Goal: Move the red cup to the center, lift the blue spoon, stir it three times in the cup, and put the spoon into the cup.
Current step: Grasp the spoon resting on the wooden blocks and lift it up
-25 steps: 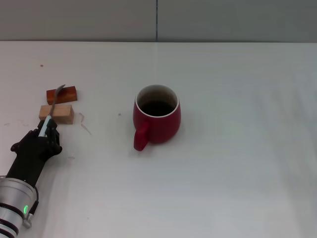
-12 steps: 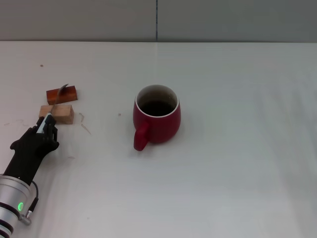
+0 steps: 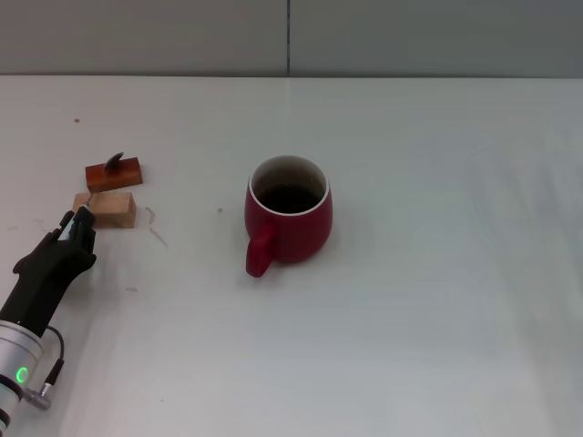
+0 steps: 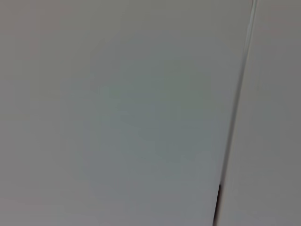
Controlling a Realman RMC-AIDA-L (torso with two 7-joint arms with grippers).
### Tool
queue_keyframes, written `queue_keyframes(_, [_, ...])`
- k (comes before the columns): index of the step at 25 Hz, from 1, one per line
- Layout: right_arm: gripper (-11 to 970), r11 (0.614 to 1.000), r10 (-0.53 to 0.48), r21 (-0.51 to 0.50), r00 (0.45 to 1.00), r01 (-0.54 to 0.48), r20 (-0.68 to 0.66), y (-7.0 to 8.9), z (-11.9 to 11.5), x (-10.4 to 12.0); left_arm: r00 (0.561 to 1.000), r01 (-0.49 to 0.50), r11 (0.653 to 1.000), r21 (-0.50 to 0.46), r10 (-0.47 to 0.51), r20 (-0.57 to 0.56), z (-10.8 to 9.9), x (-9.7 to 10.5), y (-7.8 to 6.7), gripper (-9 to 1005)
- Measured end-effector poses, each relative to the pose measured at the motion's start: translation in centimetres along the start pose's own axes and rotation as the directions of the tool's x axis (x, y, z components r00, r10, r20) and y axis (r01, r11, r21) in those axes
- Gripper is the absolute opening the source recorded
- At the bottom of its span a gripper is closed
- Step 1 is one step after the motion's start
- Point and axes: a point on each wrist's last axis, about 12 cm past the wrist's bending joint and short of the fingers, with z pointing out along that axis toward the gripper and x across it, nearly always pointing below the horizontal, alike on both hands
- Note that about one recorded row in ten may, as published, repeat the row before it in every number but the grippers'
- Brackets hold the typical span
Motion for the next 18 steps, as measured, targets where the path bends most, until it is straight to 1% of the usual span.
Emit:
queue_keyframes(11, [598, 1.0, 0.006, -0.001, 1.0, -0.006, 0.0, 0.11, -0.02, 0.0, 0.994, 0.107, 0.994, 0.013, -0.107, 0.009, -0.16, -0.56, 0.69, 166])
queue_keyframes(18, [598, 1.0, 0.008, 0.0, 1.0, -0.008, 0.0, 0.14, -0.07, 0.01, 0.994, 0.105, 0.994, 0.027, -0.104, -0.014, -0.14, -0.53, 0.77, 165])
